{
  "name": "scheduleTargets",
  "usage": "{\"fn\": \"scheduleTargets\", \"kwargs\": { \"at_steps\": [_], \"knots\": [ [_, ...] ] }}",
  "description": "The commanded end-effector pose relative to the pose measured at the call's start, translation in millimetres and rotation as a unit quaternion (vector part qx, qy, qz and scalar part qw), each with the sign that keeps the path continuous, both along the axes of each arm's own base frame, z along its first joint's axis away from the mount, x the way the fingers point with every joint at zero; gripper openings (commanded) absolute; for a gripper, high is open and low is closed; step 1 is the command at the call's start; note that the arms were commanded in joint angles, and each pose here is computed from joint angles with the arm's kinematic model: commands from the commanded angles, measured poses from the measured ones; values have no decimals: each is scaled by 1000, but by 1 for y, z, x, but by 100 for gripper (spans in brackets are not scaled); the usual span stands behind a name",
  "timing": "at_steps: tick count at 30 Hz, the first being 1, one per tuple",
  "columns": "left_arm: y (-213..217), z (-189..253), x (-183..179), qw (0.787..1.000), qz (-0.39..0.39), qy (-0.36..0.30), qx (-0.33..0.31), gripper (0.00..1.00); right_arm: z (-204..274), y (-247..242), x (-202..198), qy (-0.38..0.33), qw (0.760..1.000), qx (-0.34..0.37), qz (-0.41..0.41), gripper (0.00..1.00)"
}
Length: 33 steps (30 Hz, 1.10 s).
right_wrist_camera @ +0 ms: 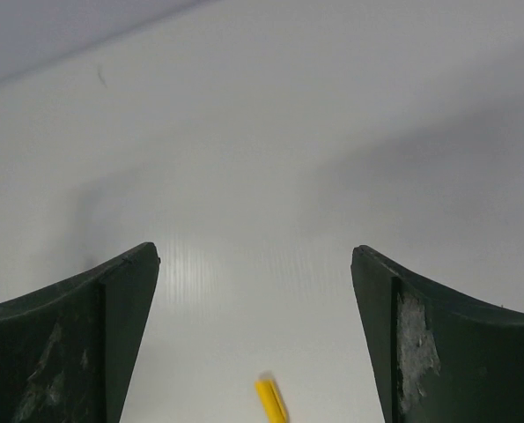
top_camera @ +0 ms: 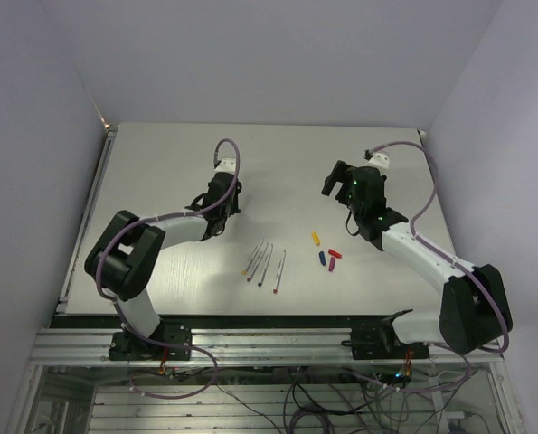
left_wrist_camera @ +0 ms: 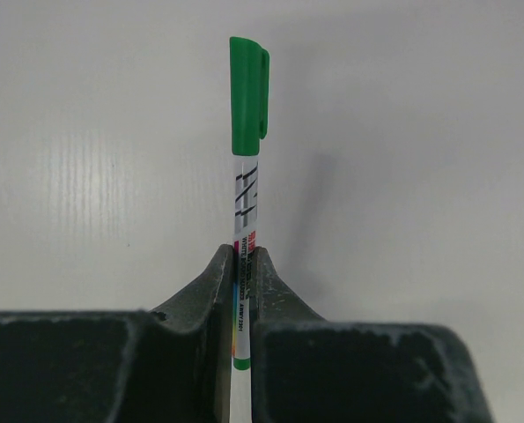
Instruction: Insert the pens into the pen caps
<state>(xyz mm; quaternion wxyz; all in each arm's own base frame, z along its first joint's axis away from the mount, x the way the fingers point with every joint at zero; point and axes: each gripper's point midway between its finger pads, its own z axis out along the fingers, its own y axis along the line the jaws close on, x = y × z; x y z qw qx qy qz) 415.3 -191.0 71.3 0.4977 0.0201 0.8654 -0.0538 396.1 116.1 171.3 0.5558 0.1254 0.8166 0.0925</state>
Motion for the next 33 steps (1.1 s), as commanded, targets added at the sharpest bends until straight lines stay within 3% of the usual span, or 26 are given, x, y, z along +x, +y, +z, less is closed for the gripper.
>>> {"fn": "scheduleTargets", "kwargs": {
  "at_steps": [1, 6, 16, 21, 27, 33],
  "knots": [
    [-6, -10, 8, 1000, -14, 23, 2, 7, -14, -2, 0, 39, 998, -41, 11, 89],
    [0, -29, 7, 998, -14, 49, 25, 7, -18, 5, -6, 13, 998, -37, 47, 70],
    [2, -42, 0, 996, -21, 80, 40, 7, -46, 18, -9, 59, 994, -35, 82, 67],
    [4, -35, 2, 996, -18, 73, 45, 26, -51, 19, -14, 58, 994, -30, 85, 66],
    [4, -30, 4, 997, -11, 63, 40, 42, -53, 13, -18, 59, 995, -31, 73, 65],
    [4, -17, 4, 998, -10, 52, 31, 45, -52, 12, -23, 56, 995, -27, 75, 63]
  ]
}}
